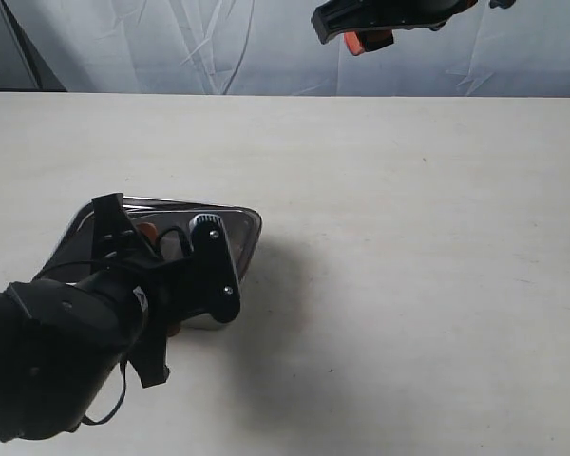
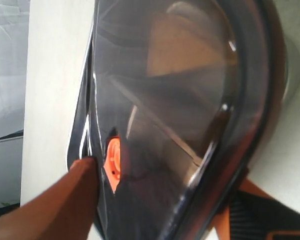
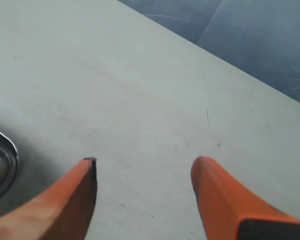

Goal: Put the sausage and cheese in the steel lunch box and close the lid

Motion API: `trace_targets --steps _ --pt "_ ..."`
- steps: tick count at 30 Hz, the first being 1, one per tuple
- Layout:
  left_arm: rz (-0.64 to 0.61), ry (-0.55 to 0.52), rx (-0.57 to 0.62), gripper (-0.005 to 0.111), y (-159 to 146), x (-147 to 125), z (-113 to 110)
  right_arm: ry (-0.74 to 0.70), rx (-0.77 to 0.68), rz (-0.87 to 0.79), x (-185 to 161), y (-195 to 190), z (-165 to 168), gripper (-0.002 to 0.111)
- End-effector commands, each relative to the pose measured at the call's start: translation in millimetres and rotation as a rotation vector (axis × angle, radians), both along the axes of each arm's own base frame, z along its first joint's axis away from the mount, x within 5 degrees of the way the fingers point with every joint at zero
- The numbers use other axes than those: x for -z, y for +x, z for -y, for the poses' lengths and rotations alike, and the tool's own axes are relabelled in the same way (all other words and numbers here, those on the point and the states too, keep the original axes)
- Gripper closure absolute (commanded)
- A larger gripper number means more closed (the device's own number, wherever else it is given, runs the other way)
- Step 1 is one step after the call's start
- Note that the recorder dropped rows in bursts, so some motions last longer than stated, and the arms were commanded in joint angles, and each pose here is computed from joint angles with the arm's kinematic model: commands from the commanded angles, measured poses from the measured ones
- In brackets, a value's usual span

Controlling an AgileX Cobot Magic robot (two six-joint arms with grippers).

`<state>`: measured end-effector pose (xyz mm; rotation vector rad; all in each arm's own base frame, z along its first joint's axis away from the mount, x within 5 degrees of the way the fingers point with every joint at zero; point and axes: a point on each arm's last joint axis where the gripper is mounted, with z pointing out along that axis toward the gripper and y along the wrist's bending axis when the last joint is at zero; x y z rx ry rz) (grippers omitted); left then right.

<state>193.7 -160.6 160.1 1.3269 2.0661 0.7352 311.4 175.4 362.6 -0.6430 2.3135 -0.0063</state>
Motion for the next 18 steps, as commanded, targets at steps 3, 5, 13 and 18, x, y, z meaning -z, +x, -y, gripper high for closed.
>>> trace_targets --steps 3,5,13,18 --pt "-0.044 0.014 0.017 0.047 -4.5 -0.1 -0.2 0.001 0.005 0.014 -2.0 0.3 2.3 0.052" --pt "-0.025 0.006 0.029 0.047 -4.2 -4.9 -0.3 0.001 0.005 0.014 -2.0 0.3 2.3 0.052" --pt "0.006 -0.015 0.053 0.047 -5.7 -18.2 -2.4 0.007 0.004 0.011 -1.9 0.1 1.9 0.052" --pt "-0.02 -0.007 0.047 0.047 -7.4 -16.6 -3.3 0.007 0.004 0.011 -1.9 0.1 1.9 0.052"
